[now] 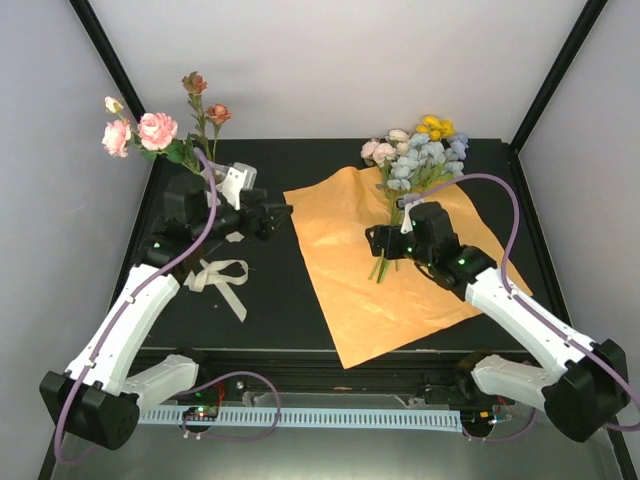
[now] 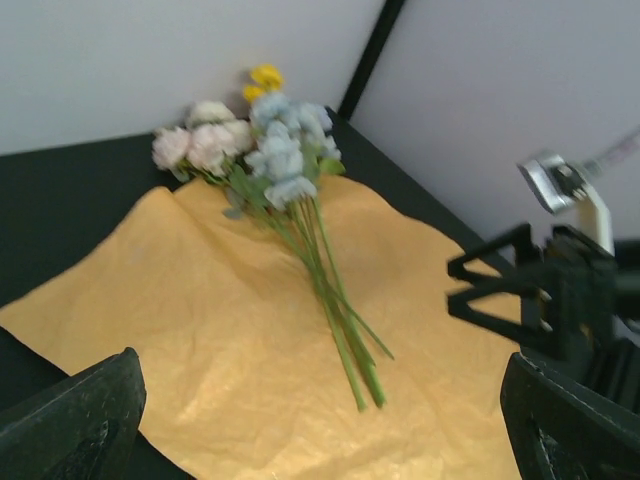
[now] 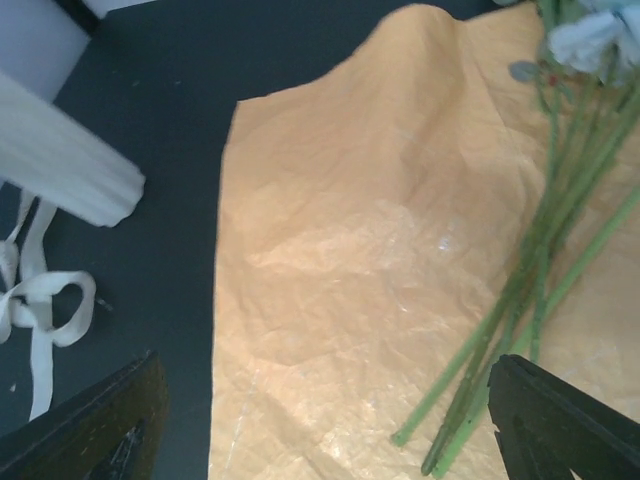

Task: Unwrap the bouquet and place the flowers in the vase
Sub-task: Pick up the fake flower from the wrapping paper.

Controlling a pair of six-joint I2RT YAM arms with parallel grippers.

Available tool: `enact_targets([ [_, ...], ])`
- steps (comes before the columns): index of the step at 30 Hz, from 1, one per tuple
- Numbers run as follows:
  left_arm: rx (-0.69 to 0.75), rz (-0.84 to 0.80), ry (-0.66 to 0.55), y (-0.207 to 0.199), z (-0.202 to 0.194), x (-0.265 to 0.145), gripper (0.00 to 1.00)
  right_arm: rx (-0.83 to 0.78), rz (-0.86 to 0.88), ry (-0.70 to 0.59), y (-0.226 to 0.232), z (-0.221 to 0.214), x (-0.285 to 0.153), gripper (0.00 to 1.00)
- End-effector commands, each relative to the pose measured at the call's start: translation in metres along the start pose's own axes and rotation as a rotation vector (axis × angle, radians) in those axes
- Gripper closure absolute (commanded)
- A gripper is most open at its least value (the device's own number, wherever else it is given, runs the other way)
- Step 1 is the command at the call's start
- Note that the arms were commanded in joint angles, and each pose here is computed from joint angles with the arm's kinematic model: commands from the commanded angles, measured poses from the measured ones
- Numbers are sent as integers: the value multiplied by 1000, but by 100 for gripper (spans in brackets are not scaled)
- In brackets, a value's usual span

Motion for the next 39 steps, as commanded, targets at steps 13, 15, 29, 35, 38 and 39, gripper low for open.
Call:
enact_targets([
  [13, 15, -26, 144, 8, -69, 4, 1, 142, -173, 187, -90, -40, 80, 60],
  [15, 3, -20, 148, 11, -76, 3, 1, 163, -190, 188, -97, -39, 89, 63],
  [29, 21, -43, 161, 9, -90, -2, 1, 236, -261, 198, -126, -24, 131, 73],
  [35, 24, -60, 152, 6, -91, -5, 1, 238, -287, 213, -132, -20, 140, 75],
  [38, 29, -62, 144, 5, -90, -6, 1, 237, -296, 221, -134, -20, 144, 76],
  [39, 28, -63, 145, 5, -90, -6, 1, 239, -301, 229, -135, -22, 146, 76],
])
Point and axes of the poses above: each gripper's point midway between its finger pads, its own x axis out along the fingers, its own y axis along the line the jaws close on, z = x × y, the point moved 3 cm from there along -x, back along the fingers, and after that the axes turned 8 degrees about -x, right-handed, at the moved point
